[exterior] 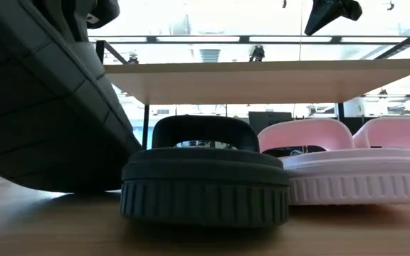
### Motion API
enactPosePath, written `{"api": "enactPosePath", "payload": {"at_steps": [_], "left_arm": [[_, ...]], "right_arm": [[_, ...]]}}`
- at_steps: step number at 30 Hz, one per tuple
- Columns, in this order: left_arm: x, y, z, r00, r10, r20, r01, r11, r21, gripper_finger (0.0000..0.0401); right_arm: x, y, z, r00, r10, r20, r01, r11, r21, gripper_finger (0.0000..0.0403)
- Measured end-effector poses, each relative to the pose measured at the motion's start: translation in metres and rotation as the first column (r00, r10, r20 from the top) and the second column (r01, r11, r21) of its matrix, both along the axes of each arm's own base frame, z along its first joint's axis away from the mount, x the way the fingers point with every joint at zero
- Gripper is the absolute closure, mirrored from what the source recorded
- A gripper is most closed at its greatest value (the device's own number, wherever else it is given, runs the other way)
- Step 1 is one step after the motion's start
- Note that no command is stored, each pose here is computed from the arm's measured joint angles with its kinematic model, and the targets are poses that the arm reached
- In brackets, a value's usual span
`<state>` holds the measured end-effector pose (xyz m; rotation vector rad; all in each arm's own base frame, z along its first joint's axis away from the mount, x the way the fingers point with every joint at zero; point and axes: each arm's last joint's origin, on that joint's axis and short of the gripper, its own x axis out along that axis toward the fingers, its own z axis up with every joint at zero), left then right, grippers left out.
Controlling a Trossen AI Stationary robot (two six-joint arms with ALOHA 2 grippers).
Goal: Pick and place slides into the shelf
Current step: Put the black slide under the shelf
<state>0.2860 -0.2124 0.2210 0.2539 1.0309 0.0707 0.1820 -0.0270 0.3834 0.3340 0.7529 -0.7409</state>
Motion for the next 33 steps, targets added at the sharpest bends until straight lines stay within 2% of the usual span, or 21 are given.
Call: {"api": "enactPosePath", "payload": {"at_steps": [8, 21, 24, 27, 33], "left_arm": [[0.001, 0.003, 0.000, 0.999, -0.044, -0.012, 0.044, 0.998, 0.041, 0.0401], [-0.002, 0.015, 0.002, 0.998, -0.024, -0.063, 0.033, 0.990, 0.139, 0.0401], [-0.004, 0.023, -0.003, 0.996, -0.004, -0.085, 0.024, 0.970, 0.243, 0.0401], [0.001, 0.025, -0.001, 0.999, 0.025, -0.024, -0.019, 0.967, 0.253, 0.0401], [0.006, 0.030, -0.002, 0.999, 0.046, -0.007, -0.043, 0.974, 0.222, 0.0401]], "right_arm": [[0.000, 0.000, 0.000, 1.000, -0.001, 0.000, 0.001, 1.000, -0.002, 0.0390], [0.000, 0.000, 0.000, 1.000, -0.008, 0.005, 0.008, 1.000, 0.002, 0.0390], [0.000, 0.000, 0.000, 1.000, -0.007, 0.005, 0.007, 1.000, 0.002, 0.0390], [0.000, 0.000, 0.000, 1.000, -0.007, 0.005, 0.007, 1.000, 0.003, 0.0390], [0.000, 0.000, 0.000, 1.000, -0.007, 0.003, 0.007, 1.000, 0.003, 0.0390]]}}
